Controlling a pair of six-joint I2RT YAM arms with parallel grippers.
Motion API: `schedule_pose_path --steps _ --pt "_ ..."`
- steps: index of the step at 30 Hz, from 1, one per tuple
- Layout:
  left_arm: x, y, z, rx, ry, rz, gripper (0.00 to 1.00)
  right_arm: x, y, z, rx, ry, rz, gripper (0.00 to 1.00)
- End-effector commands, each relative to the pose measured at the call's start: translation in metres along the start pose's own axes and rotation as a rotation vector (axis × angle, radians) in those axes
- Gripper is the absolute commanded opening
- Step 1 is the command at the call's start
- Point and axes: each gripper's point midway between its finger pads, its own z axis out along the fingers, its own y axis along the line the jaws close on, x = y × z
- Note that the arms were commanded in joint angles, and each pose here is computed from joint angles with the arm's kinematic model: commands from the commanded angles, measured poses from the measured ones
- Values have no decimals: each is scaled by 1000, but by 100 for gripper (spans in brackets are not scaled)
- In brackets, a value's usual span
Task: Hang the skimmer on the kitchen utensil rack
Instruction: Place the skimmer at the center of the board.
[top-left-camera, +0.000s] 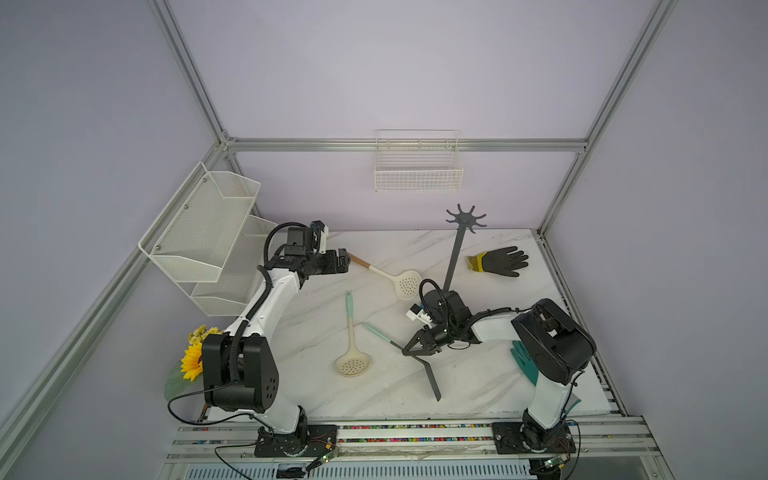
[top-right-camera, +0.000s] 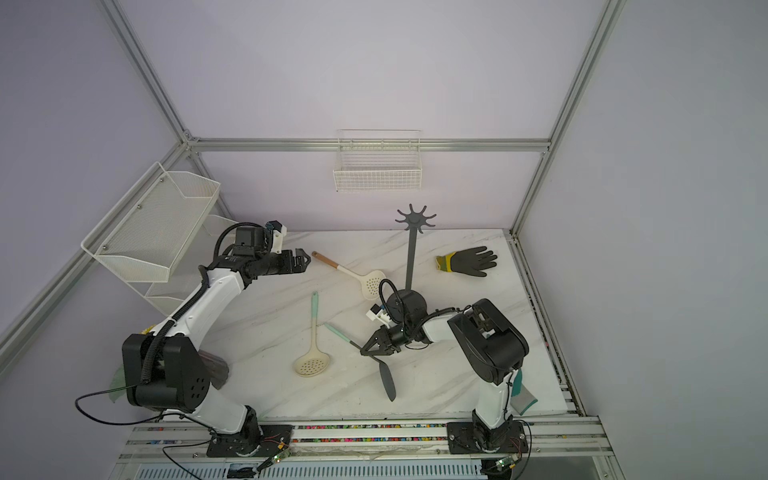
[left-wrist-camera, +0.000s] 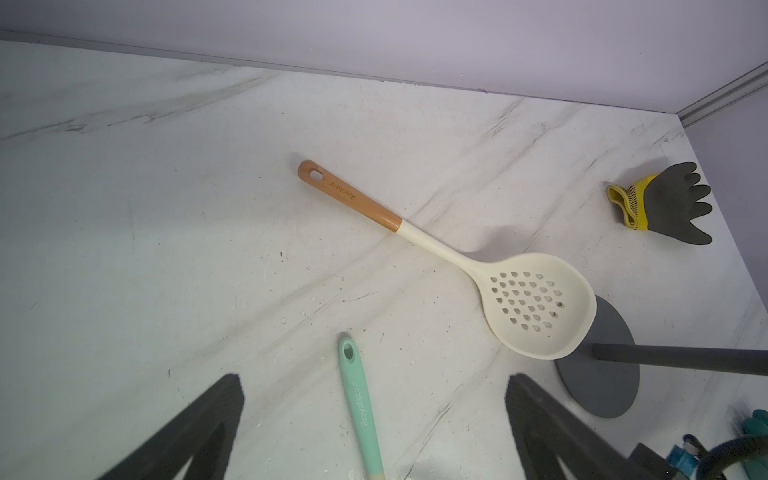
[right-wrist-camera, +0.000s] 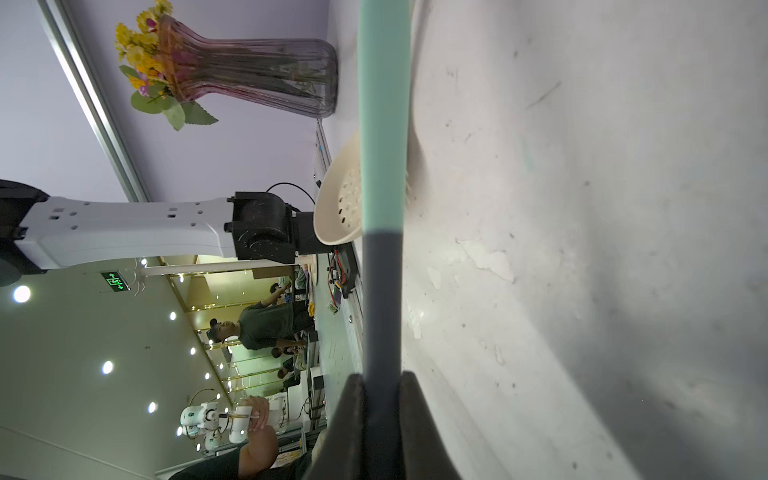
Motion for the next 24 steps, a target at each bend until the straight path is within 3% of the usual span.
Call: schedule_pose_path --steps 1,7,8,9,16,24 --pt "-6 -1 -8 -8 -28 24 100 -14 6 10 -20 -10 -57 6" --pt "-3 1 -6 -16 -20 25 100 -7 -20 12 113 15 -57 12" --pt "-3 1 -6 -17 -18 25 100 -8 -25 11 148 11 -62 68" --pt "-3 1 -6 -16 -17 25 100 -10 -27 10 169 9 -68 97" --pt "0 2 -4 -18 -6 20 100 -28 -34 3 290 -41 -124 97" --pt "1 4 -4 -32 -6 20 100 -51 -19 -34 565 -158 -309 97"
